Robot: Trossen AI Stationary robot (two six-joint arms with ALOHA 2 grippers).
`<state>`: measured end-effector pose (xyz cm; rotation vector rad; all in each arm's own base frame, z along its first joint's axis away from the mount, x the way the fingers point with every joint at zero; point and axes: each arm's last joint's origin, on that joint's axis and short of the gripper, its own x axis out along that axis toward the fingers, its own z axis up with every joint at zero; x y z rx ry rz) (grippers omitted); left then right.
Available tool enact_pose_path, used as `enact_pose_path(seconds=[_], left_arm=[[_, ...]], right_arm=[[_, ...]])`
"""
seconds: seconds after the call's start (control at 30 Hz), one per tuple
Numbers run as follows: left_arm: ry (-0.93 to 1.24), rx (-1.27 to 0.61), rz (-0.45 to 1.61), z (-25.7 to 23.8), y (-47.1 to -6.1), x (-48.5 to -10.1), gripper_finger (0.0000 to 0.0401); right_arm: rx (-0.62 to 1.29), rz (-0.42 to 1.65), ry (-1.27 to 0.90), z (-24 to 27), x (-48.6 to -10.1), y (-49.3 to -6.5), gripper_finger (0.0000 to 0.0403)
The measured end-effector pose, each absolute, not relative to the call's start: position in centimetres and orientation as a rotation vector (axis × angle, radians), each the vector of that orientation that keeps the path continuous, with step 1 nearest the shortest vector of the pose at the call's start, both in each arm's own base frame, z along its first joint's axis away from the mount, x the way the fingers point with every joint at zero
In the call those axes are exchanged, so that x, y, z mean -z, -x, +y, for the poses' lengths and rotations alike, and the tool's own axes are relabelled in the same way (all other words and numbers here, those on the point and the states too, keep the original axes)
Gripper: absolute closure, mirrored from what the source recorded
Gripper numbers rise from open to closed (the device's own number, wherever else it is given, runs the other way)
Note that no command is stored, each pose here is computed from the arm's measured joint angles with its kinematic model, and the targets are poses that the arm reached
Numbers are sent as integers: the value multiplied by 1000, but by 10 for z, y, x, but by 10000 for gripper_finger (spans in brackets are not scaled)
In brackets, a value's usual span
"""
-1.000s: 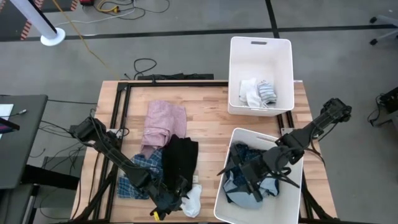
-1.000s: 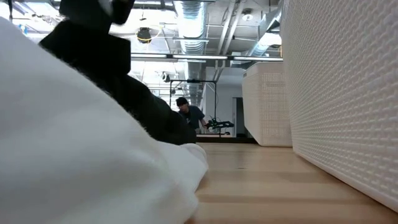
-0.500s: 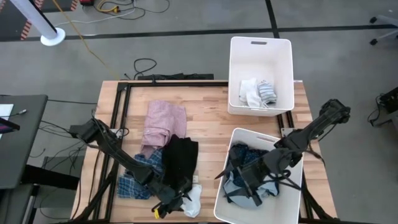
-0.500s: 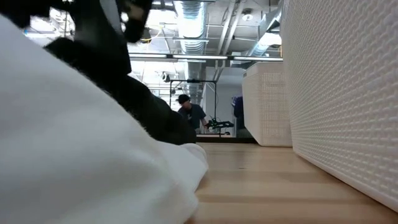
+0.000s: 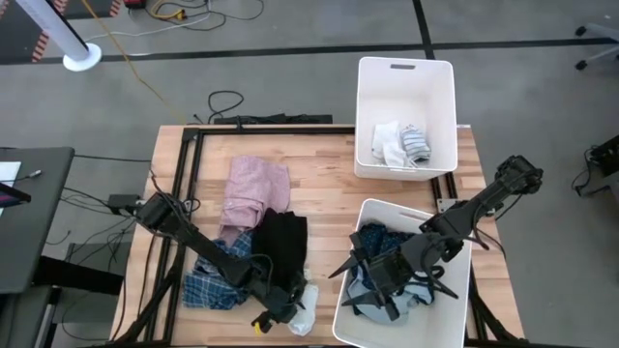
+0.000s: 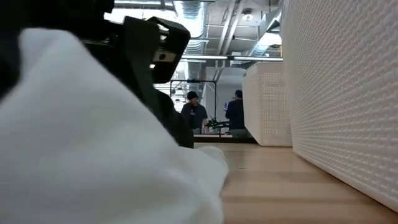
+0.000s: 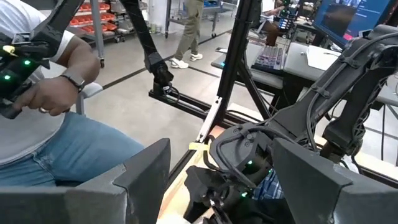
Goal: Sort clothes
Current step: Put the white sock in the top laundry bin
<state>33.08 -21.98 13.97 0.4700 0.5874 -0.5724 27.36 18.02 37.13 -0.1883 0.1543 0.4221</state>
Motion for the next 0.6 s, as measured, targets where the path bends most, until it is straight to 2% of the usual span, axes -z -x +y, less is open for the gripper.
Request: enact_pose_path(seconds=[0.13, 0.17, 0.37, 0.6], left_arm=[[-518, 588, 590, -219, -330, -139, 372], [-521, 589, 596, -219, -330, -138, 385], [-529, 578, 596, -217, -328, -145, 398], [-575, 497, 508, -209, -319, -191, 399]], right_arm=[[-418, 154, 190, 179, -371, -274, 107], [-417, 154, 194, 179, -371, -275, 107], [-414, 147, 209, 177, -372, -275, 107], [-389, 151, 207, 170, -372, -280, 107]])
